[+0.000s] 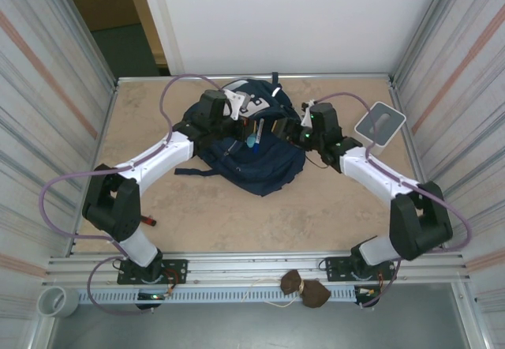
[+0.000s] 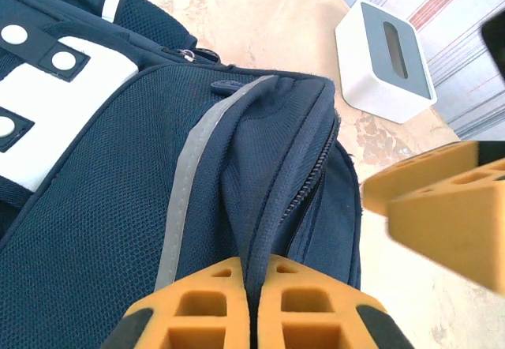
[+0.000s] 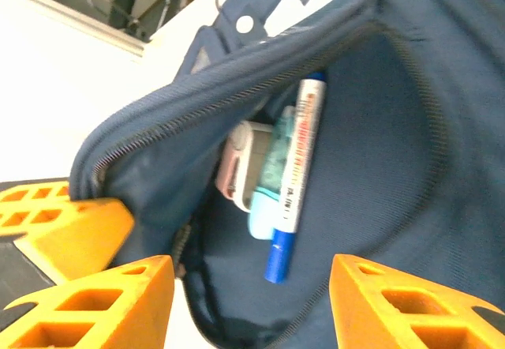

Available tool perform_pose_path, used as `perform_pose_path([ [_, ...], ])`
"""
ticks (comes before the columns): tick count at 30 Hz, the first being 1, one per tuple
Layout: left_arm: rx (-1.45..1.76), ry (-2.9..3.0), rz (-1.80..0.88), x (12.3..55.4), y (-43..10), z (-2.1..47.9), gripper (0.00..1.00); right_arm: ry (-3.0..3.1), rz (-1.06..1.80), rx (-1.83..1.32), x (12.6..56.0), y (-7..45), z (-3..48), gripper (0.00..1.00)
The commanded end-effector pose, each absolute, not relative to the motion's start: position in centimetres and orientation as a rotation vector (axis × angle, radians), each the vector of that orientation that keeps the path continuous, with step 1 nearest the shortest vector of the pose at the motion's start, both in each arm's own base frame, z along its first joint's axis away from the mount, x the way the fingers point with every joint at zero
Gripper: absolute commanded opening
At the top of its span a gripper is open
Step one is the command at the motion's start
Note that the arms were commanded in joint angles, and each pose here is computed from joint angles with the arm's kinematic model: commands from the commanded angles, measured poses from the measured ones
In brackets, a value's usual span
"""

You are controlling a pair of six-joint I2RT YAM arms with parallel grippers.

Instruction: Pack the student bag

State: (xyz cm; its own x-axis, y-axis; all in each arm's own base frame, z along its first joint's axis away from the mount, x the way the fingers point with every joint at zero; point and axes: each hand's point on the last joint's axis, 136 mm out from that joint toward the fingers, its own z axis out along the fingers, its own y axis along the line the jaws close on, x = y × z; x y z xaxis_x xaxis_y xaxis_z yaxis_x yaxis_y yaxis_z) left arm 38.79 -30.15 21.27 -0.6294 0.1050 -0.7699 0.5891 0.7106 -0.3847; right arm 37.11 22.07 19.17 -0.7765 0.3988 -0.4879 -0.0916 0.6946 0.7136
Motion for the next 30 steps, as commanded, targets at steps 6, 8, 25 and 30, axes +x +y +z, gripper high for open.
perform_pose_path([
  [6,0.558,2.112,-0.836,36.8,-30.9,22.1,0.04,2.435,0.905,0.351,36.9,19.5,12.5,0.63],
  [8,0.604,2.144,-0.798,36.0,-31.4,20.3,0.09,2.459,0.919,0.348,37.9,20.2,11.8,0.56],
  [25,0.637,2.097,-0.775,37.4,-28.0,21.0,0.61,2.49,0.873,0.244,39.1,16.9,10.7,0.08],
  [30,0.432,2.309,-0.718,42.4,-24.2,17.1,0.57,2.54,0.897,0.208,39.3,16.2,10.6,0.08],
])
